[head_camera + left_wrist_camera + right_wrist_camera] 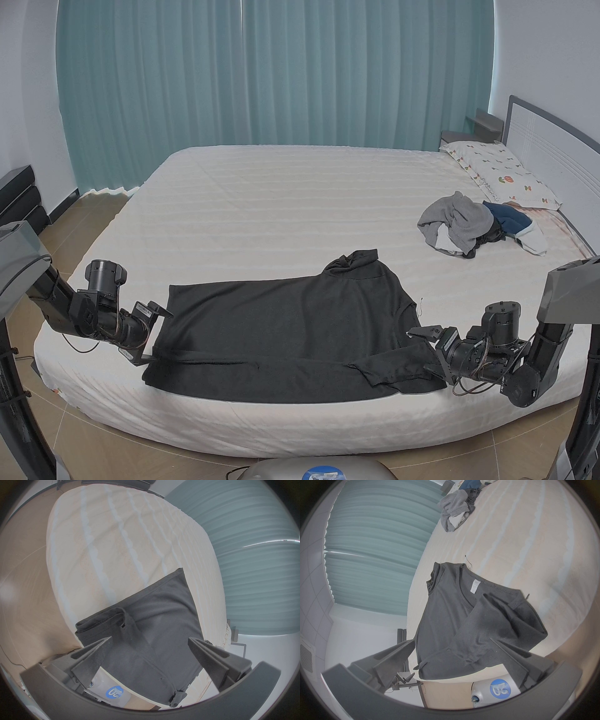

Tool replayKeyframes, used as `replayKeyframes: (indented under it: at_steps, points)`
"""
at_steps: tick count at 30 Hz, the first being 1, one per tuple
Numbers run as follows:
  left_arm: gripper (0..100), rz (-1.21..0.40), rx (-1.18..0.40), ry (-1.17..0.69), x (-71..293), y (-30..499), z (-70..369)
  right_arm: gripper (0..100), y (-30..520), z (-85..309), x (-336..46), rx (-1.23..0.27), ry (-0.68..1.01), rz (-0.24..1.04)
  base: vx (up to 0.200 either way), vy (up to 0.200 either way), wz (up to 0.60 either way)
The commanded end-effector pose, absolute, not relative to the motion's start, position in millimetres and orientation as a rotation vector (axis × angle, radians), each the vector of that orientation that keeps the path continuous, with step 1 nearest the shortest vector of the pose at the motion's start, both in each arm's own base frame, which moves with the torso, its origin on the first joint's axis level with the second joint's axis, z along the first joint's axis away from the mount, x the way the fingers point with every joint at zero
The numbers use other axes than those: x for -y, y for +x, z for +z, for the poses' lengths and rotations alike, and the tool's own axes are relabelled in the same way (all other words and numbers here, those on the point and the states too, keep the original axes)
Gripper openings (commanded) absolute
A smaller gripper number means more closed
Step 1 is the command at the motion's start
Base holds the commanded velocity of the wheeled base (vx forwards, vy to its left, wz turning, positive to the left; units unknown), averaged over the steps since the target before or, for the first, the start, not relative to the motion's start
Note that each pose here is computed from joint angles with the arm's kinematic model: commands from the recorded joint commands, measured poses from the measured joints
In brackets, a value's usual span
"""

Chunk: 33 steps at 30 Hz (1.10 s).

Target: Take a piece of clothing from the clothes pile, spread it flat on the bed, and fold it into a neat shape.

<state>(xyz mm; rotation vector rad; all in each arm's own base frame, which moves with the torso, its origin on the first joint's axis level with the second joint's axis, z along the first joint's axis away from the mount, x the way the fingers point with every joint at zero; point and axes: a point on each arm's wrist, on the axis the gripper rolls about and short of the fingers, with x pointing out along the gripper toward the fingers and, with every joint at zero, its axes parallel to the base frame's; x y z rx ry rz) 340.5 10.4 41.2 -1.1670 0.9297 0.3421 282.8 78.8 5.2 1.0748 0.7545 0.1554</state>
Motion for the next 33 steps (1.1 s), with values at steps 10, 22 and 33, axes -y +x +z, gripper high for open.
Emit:
replayKeyframes:
  at_steps: [10,22,33]
  points:
    - [100,0.237,-1.06,-0.917,6,306,46,100,279,-4,-78,-0.79,1.072,0.132,0.04,0.0,0.0]
    - [100,0.255,-1.162,-0.784,15,302,26,100,278,-9,-80,-0.802,1.037,0.141,0.0,0.0,0.0]
    - [100,0.378,-1.085,-0.758,23,329,10,100,278,-9,-80,-0.804,1.029,0.143,0.0,0.0,0.0]
